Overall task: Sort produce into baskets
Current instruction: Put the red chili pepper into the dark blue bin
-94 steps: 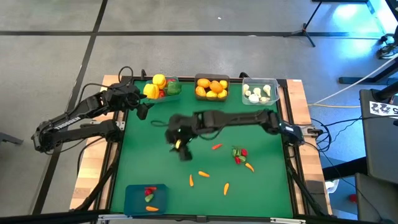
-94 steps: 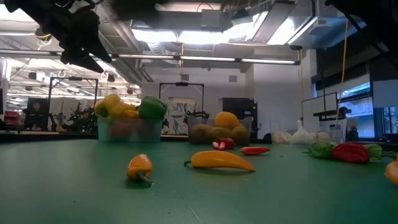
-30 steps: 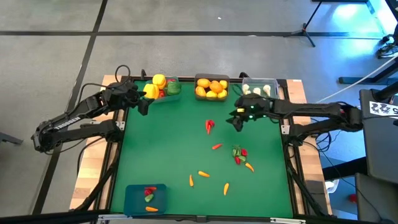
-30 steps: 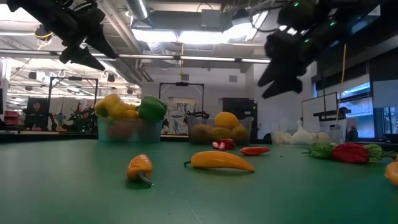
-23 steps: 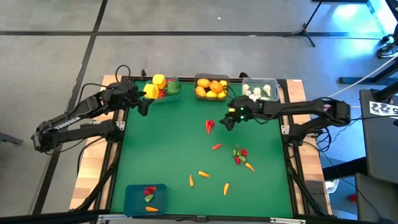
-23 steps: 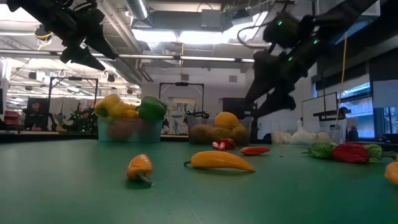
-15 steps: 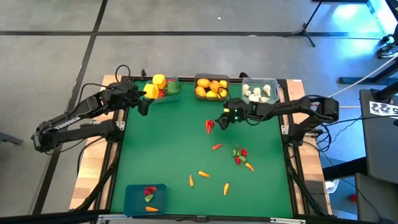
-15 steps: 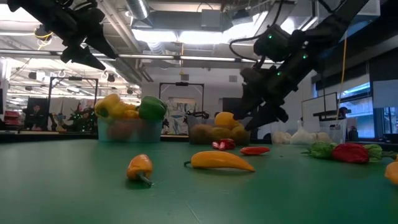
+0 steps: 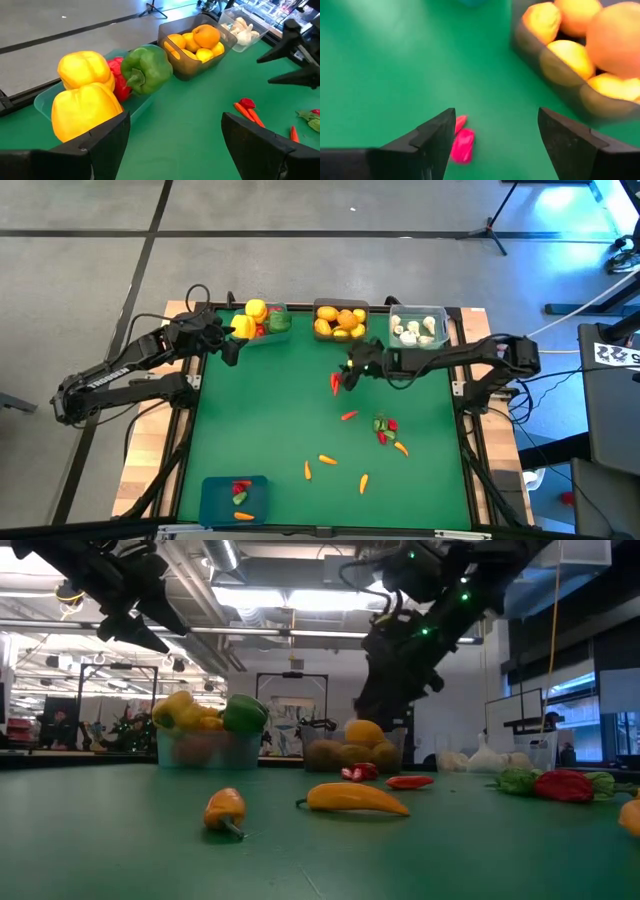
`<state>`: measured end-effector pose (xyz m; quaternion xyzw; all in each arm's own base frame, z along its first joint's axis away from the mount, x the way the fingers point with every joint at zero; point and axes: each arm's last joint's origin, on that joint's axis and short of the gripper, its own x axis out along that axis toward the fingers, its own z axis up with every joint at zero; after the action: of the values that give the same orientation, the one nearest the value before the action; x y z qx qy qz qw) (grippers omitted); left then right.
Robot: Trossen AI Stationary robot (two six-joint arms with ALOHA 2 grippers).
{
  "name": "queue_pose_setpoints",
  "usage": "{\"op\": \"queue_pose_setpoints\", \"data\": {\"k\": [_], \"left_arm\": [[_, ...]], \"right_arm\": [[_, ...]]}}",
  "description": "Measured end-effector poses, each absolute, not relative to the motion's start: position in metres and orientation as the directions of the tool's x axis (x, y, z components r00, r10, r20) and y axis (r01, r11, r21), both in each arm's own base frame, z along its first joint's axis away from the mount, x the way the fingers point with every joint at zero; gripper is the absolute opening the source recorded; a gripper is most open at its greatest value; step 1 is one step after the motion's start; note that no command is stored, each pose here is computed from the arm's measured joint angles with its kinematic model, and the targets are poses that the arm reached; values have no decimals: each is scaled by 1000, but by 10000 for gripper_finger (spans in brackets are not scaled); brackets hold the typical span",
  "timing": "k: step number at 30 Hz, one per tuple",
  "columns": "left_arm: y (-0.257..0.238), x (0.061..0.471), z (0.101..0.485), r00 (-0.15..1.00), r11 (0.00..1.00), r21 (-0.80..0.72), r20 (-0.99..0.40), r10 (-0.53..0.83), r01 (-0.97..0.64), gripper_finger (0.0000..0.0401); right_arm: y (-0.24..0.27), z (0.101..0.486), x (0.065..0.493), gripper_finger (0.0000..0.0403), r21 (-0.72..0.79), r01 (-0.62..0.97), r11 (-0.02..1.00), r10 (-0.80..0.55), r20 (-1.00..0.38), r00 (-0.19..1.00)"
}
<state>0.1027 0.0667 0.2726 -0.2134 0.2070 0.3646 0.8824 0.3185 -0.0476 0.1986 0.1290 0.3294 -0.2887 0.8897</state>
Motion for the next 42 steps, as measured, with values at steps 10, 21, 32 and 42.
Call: {"op": "queue_pose_setpoints", "data": {"k": [10,21,32,42], "left_arm": [[67,103,272,646,652,-209,-524,555,-729,308],[67,103,272,646,654,-206,-523,555,-728,308],[67,102,272,646,653,-207,-523,556,-729,308],[67,102,272,646,653,-207,-523,556,-729,308]], "right_arm": [[-32,165,330,278,42,630,776,-405,-732,548],[-32,141,340,278,52,640,767,-399,-742,539],[-36,122,340,262,94,675,732,-346,-803,486],[-36,122,339,106,91,678,729,-345,-807,480]]}}
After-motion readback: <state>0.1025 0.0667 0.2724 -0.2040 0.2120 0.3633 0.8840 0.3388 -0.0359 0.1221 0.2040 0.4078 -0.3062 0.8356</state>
